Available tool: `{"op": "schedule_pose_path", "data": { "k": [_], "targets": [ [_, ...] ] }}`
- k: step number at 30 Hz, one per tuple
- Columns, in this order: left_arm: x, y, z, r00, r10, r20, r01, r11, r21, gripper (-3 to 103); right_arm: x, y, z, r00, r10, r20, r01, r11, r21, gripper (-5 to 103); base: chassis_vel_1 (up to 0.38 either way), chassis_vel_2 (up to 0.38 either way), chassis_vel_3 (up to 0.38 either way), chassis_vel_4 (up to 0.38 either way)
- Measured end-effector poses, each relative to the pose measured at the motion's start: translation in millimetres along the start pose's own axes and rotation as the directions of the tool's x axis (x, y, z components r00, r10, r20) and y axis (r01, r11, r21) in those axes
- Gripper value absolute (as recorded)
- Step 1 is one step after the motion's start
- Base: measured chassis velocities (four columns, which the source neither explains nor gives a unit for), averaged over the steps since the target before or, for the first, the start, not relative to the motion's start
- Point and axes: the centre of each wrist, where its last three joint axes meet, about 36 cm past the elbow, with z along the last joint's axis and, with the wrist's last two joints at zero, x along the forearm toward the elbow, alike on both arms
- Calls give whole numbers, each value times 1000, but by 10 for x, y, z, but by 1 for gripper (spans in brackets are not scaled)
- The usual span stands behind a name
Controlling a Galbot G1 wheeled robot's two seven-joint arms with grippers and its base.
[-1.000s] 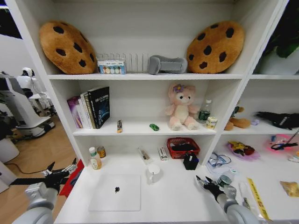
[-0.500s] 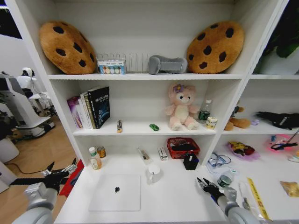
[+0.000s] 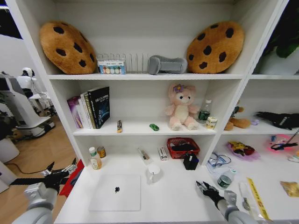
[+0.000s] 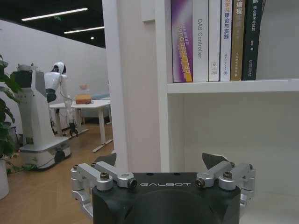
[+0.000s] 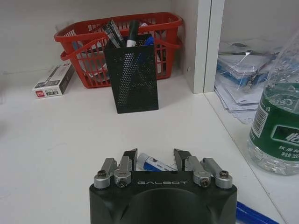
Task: Organize the objects on the table.
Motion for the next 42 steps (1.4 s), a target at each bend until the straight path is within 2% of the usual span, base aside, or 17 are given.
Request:
{"op": "schedule_pose_path", "data": {
  "k": [1, 2, 11, 13, 18, 25, 29, 31, 35, 37, 38, 40, 41, 42],
  "targets": [
    [1, 1, 2, 1000, 0, -1, 0, 1000, 0, 100, -5, -13, 3, 1000, 4, -1, -4, 1000, -1, 48, 0, 0, 0, 0],
    [2, 2, 1, 1000, 0, -1, 0, 1000, 0, 100, -2, -32, 2, 1000, 8, -2, -8, 1000, 0, 41, 0, 0, 0, 0],
    [-8, 2, 16, 1000, -3, -3, 3, 1000, 2, 100, 73, -33, -9, 1000, 18, 24, -18, 1000, 20, 37, 0, 0, 0, 0],
    [-7, 2, 16, 1000, -3, -3, 3, 1000, 2, 100, 73, -24, -18, 999, 19, 34, -20, 999, 28, 42, 0, 0, 0, 0],
    [-4, 8, 15, 1000, -4, -3, 4, 1000, 1, 100, 61, -13, -106, 998, 19, 67, -21, 999, 34, 46, 0, 0, 0, 0],
    [-14, 8, 2, 1000, -4, 1, 4, 1000, 3, 100, 177, 25, -187, 999, 3, 55, -4, 1000, 17, 48, 0, 0, 0, 0],
    [-18, 9, -2, 1000, -4, 3, 4, 1000, 4, 100, 297, -63, -255, 998, -57, 41, 55, 997, 48, 50, 0, 0, 0, 0],
    [-15, 21, 20, 1000, -8, -1, 8, 1000, 3, 100, 364, -198, -378, 993, -107, 41, 104, 991, 89, 47, 0, 0, 0, 0],
    [-23, 26, 29, 1000, -11, 0, 11, 1000, 3, 100, 400, -320, -500, 986, -159, 50, 152, 982, 116, 44, 0, 0, 0, 0],
    [-54, 16, 18, 1000, -9, 9, 9, 1000, 8, 100, 444, -465, -590, 972, -233, 36, 225, 963, 151, 44, 0, 0, 0, 0],
    [-54, 16, 18, 1000, -9, 9, 9, 1000, 8, 100, 444, -465, -590, 972, -233, 36, 225, 963, 151, 44, 0, 0, 0, 0],
    [-95, 0, 0, 1000, -7, 22, 7, 1000, 18, 100, 483, -699, -721, 941, -339, -4, 332, 920, 207, 43, 0, 0, 0, 0],
    [-95, 0, 0, 1000, -7, 22, 7, 1000, 18, 100, 483, -699, -721, 941, -339, -4, 332, 920, 207, 43, 0, 0, 0, 0],
    [-107, -6, 3, 1000, -7, 25, 6, 1000, 23, 100, 499, -798, -775, 925, -378, -27, 374, 900, 222, 43, 0, 0, 0, 0]
  ]
}}
